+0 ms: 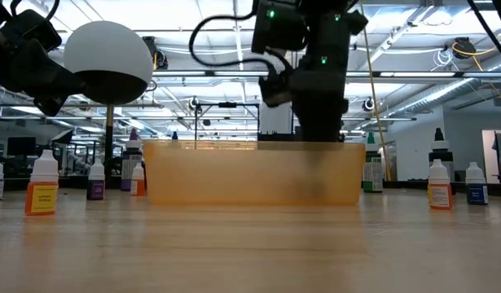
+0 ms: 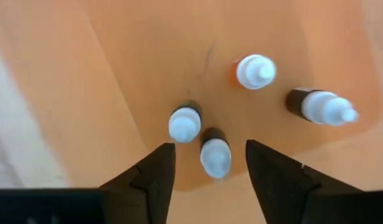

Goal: Pick & Place food coloring
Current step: Put the small blue food coloring bottle into the orange bin

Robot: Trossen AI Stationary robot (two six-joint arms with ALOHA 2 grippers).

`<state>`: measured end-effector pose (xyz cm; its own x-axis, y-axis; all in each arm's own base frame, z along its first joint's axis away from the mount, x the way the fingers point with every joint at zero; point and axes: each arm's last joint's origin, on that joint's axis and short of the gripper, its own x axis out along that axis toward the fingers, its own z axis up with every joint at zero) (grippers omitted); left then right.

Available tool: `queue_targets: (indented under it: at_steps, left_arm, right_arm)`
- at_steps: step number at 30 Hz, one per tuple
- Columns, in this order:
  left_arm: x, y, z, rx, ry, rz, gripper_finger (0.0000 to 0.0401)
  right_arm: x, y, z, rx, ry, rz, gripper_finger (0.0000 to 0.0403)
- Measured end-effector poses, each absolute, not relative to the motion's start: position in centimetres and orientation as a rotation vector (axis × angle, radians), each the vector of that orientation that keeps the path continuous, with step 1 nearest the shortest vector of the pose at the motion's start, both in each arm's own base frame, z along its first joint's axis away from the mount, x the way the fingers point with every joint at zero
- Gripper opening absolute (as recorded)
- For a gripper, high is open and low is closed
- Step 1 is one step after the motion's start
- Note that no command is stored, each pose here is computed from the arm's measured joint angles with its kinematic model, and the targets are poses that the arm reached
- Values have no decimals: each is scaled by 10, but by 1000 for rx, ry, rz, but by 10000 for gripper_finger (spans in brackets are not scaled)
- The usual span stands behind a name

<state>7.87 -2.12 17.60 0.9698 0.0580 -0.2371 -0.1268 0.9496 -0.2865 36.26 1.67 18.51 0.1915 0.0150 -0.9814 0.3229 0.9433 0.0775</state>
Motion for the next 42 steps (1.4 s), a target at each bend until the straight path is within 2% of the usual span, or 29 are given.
queue_targets:
  at_steps: [7,10,16,22,29,36,42]
  left_arm:
    - [79,-21,176,-305,228,95,42]
    - [79,-21,176,-305,228,95,42]
    - [79,-21,176,-305,228,95,42]
    - [79,-21,176,-305,228,95,42]
    - [79,-21,176,-305,228,95,42]
    - [79,-21,176,-305,228,95,42]
    - [79,-21,176,-305,228,95,42]
  right_arm:
    - [339,22,218,399,1396,-280,179]
    - [322,29,230,477,1465,-344,176]
    - [286,52,243,497,1564,-443,175]
    - [256,62,232,550,1573,-528,175]
    - [230,62,197,615,1557,-590,172]
    - [218,58,167,639,1542,-594,172]
    - [217,56,160,661,1532,-586,169]
